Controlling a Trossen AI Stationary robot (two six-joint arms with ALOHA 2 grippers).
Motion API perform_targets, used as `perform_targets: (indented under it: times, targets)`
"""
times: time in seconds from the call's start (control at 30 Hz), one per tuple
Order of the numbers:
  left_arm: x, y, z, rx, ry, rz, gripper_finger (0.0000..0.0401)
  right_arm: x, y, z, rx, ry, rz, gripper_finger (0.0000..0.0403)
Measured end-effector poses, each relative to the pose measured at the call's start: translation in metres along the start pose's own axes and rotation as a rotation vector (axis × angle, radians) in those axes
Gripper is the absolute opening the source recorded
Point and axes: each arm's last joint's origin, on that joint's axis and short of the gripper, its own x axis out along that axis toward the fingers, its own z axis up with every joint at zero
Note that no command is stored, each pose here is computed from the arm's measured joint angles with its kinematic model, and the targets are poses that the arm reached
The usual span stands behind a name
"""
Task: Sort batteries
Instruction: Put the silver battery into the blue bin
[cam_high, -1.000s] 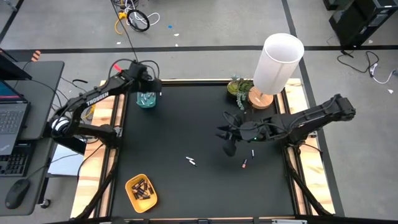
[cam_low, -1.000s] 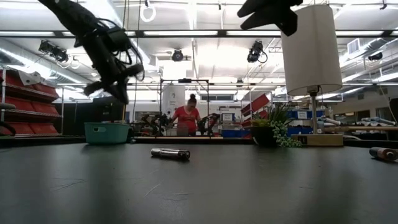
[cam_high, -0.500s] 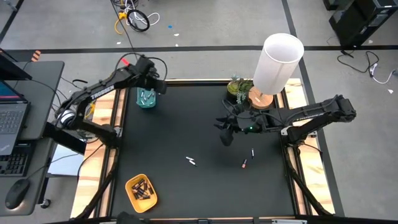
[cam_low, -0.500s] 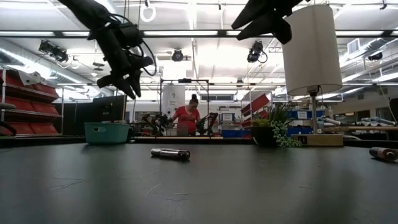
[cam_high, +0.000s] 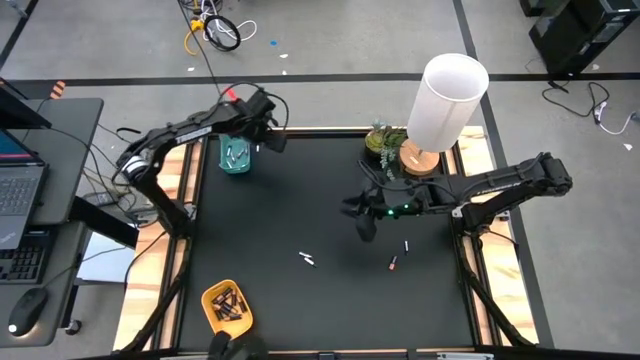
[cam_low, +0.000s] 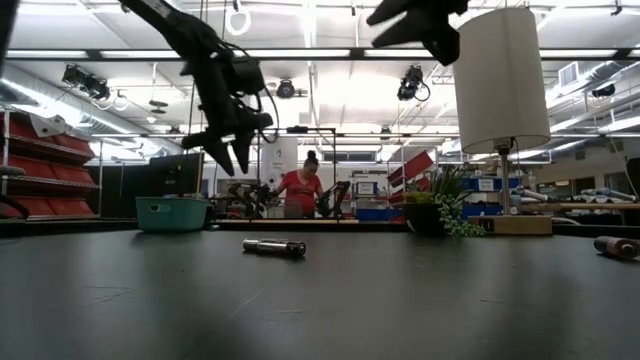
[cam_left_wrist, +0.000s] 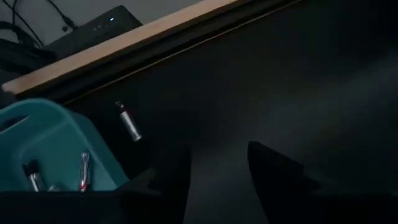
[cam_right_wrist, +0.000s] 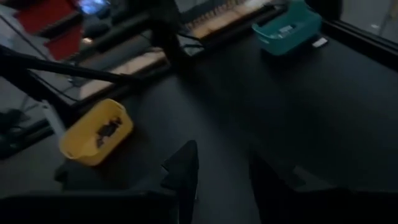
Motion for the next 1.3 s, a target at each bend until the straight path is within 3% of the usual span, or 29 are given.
perform_targets:
  times: [0.17,0.43,0.67,0.83,1.1,1.3]
  targets:
    - [0.027,-0.008,0.009,0.065,0.101,0.075,0.0174,-0.003,0.01,-0.002,-0.004,-0.017,0.048,0.0128]
    - [0.054,0.005,0.028,-0.014,0.151,0.119,0.0174,-0.007,0.02,-0.01,0.009,0.016,0.074,0.0128]
    - [0.072,0.02,0.028,-0.074,0.208,0.156,0.0174,-0.007,0.02,-0.012,-0.014,0.028,0.063,0.0128]
    - [0.082,0.023,0.027,-0.087,0.23,0.165,0.0174,-0.013,0.008,-0.008,-0.011,0.01,-0.041,0.0128]
    - [0.086,0.026,0.028,-0.1,0.207,0.235,0.0174,-0.041,-0.026,0.025,0.059,-0.19,-0.211,0.0128]
    - [0.086,0.031,0.031,-0.148,0.18,0.253,0.0174,-0.059,-0.037,0.036,0.024,-0.249,-0.235,0.0128]
